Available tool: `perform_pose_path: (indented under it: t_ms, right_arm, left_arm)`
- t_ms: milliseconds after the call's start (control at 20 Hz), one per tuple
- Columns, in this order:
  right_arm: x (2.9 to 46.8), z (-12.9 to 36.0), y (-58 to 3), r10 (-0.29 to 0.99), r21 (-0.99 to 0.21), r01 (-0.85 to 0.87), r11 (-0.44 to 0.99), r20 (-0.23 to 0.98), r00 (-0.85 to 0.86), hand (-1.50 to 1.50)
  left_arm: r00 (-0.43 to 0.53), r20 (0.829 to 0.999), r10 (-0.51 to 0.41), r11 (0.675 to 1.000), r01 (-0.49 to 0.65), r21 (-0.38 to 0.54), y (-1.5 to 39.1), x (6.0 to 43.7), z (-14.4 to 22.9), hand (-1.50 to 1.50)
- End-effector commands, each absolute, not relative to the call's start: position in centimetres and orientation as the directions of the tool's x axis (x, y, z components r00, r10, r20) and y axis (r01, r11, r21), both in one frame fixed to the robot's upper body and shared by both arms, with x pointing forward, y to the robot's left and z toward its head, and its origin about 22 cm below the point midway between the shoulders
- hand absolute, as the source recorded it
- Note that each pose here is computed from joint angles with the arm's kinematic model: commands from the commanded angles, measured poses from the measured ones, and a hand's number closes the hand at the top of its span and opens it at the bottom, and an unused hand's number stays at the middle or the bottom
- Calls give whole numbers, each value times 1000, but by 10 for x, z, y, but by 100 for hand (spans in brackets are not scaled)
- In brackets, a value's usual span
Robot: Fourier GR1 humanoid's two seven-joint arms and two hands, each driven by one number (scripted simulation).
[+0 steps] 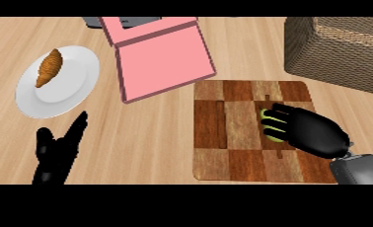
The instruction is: Pick the pear from the cutting board and place it in the basket
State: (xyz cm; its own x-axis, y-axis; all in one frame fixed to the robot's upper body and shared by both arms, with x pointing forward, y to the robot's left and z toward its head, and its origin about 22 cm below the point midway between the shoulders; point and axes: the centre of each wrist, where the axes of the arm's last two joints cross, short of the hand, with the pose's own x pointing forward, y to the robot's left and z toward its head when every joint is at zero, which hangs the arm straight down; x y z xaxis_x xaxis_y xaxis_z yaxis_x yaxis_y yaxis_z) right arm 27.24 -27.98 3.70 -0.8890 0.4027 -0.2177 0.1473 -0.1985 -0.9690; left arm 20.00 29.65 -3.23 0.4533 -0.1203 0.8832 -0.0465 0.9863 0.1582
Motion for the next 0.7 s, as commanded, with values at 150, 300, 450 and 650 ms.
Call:
perform_pose_path:
  t_ms: [150, 300, 450, 650]
  right_arm:
    - [275, 41, -291, 343, -944, 264, -197, -318, -884, 150]
    - [295, 36, -273, 340, -947, 252, -198, -307, -889, 150]
    - [278, 29, -276, 340, -946, 291, -139, -322, -884, 150]
    - [283, -3, -278, 866, -993, -83, -88, -35, -499, 150]
  left_arm:
    - [535, 838, -109, 986, -46, 157, 289, 202, -53, 0]
    - [528, 843, -100, 987, -53, 151, 288, 206, -45, 0]
    - [529, 844, -91, 989, -53, 140, 289, 194, -54, 0]
    - [506, 857, -99, 987, -61, 150, 295, 191, -42, 0]
